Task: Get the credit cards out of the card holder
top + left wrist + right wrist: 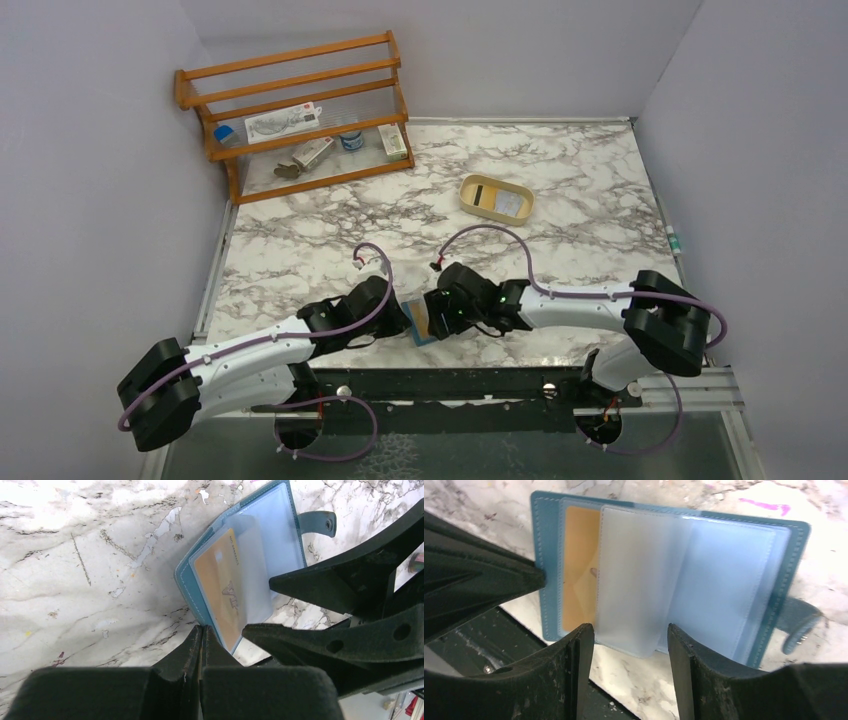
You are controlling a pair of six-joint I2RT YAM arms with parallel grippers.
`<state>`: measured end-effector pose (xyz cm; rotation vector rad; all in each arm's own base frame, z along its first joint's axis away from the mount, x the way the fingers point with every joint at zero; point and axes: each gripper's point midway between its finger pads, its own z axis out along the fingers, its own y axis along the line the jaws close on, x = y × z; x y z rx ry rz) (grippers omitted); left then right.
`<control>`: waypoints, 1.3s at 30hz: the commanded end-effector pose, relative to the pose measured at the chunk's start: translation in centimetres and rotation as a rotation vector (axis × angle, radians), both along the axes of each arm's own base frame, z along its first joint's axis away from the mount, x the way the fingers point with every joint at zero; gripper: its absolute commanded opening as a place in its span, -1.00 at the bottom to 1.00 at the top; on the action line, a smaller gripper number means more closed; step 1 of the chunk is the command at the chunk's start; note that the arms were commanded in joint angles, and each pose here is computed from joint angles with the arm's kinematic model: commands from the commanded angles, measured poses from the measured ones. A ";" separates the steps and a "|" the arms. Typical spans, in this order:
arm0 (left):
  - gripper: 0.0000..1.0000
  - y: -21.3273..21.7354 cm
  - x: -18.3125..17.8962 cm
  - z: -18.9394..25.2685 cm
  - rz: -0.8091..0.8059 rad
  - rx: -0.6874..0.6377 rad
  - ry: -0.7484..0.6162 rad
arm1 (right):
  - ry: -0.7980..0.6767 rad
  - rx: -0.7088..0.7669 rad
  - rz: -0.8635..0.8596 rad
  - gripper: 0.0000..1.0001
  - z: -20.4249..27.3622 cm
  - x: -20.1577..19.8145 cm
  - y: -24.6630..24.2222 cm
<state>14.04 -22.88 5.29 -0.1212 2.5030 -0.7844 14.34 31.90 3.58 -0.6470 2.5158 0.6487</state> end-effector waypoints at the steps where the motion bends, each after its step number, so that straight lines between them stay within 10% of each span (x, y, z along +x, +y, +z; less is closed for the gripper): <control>1: -1.00 0.1 -0.2 0.1 0.002 -0.013 0.004 | -0.058 -0.066 -0.109 0.20 0.5 1.8 -1.6; 23: -1.00 -0.2 0.0 0.0 -0.007 -0.015 0.003 | -0.185 -0.154 -0.337 0.24 4.8 4.6 -7.6; 32: -1.00 0.0 -0.1 -1.5 -0.003 -0.029 -0.004 | -0.139 0.297 0.130 0.29 10.2 -0.5 -0.1; 39: -1.00 0.0 0.3 -1.7 -0.005 -0.061 -0.056 | -0.029 0.310 0.195 0.29 7.0 -1.5 2.4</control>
